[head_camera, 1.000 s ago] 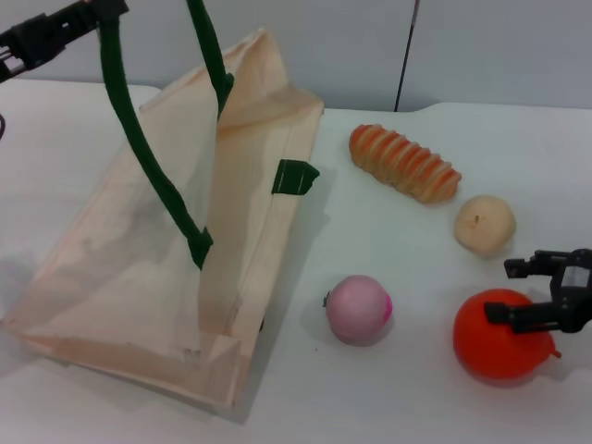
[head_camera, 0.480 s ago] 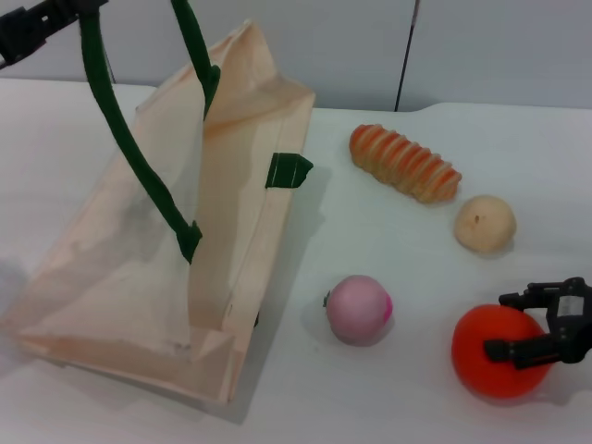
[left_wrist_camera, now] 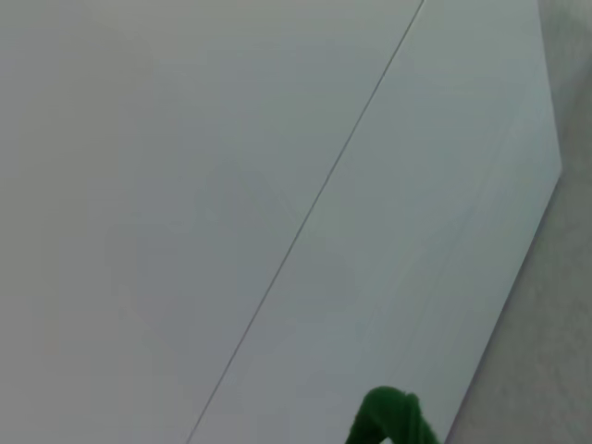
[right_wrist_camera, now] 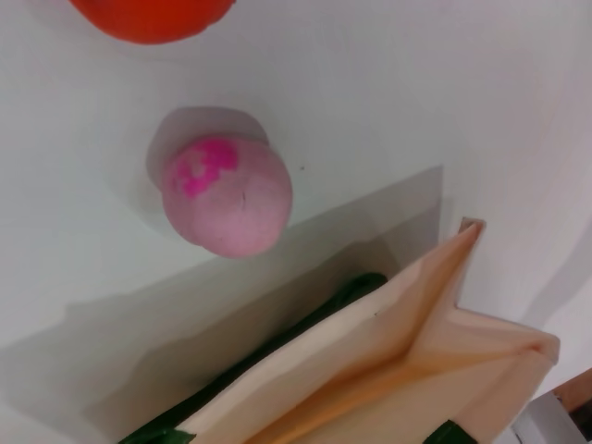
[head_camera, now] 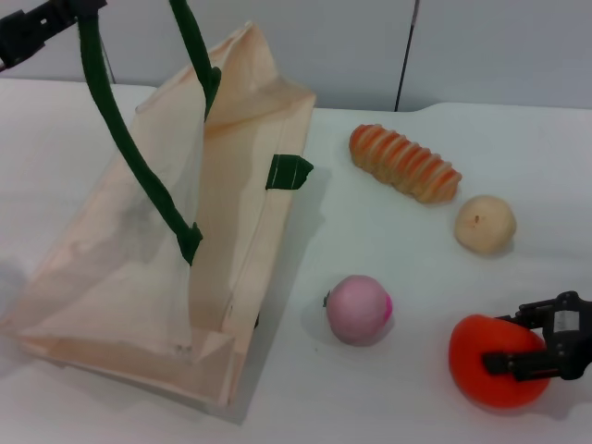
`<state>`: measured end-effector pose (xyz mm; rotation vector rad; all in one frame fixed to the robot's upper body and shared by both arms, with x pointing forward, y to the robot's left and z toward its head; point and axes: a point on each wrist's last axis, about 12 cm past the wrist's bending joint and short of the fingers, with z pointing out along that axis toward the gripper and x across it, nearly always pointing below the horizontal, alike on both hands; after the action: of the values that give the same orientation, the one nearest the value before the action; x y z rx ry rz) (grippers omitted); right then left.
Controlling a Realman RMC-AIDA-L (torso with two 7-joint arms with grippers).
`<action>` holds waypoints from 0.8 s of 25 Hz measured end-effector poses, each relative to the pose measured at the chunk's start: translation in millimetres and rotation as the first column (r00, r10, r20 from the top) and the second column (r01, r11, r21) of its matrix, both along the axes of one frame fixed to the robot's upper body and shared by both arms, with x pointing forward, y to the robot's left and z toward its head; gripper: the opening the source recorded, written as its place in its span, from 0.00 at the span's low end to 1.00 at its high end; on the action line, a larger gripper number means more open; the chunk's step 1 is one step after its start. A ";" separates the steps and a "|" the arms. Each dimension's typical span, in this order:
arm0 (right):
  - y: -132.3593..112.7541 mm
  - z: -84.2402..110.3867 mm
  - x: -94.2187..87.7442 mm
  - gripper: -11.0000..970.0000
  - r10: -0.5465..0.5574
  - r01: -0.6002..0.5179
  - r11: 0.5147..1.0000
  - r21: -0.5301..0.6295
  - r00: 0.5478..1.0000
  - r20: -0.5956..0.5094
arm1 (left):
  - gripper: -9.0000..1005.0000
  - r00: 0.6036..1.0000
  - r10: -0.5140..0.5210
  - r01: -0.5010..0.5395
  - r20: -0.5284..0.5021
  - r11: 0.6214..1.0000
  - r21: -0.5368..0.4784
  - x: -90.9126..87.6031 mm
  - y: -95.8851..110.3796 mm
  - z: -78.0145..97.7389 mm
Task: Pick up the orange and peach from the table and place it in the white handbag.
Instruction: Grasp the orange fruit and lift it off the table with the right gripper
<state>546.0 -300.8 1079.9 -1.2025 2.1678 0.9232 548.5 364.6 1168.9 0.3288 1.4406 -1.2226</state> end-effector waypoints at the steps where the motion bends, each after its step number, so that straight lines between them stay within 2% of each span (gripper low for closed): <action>1: 0.1 -0.1 0.1 0.82 0.000 0.000 1.000 -0.001 1.000 0.000 | 0.14 1.000 0.000 0.000 -0.001 1.000 0.000 0.0 -0.1 -0.2; 2: 0.1 -0.1 0.1 0.82 0.000 0.000 1.000 -0.001 1.000 0.000 | 0.14 1.000 0.001 -0.001 -0.001 1.000 0.000 0.0 -0.2 -0.3; 7: 0.3 0.0 0.1 0.65 0.003 -0.003 1.000 -0.002 1.000 0.000 | 0.14 1.000 0.001 -0.001 -0.002 1.000 0.000 0.1 -0.4 -0.5; 20: 0.6 2.9 1.4 0.51 0.018 -0.018 1.000 0.002 1.000 0.008 | 0.14 1.000 -0.004 0.004 -0.002 1.000 -0.004 0.6 -0.7 0.0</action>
<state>547.4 -300.2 1082.8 -1.2246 2.1526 0.9264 549.1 364.0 1168.9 0.3274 1.4395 -1.2293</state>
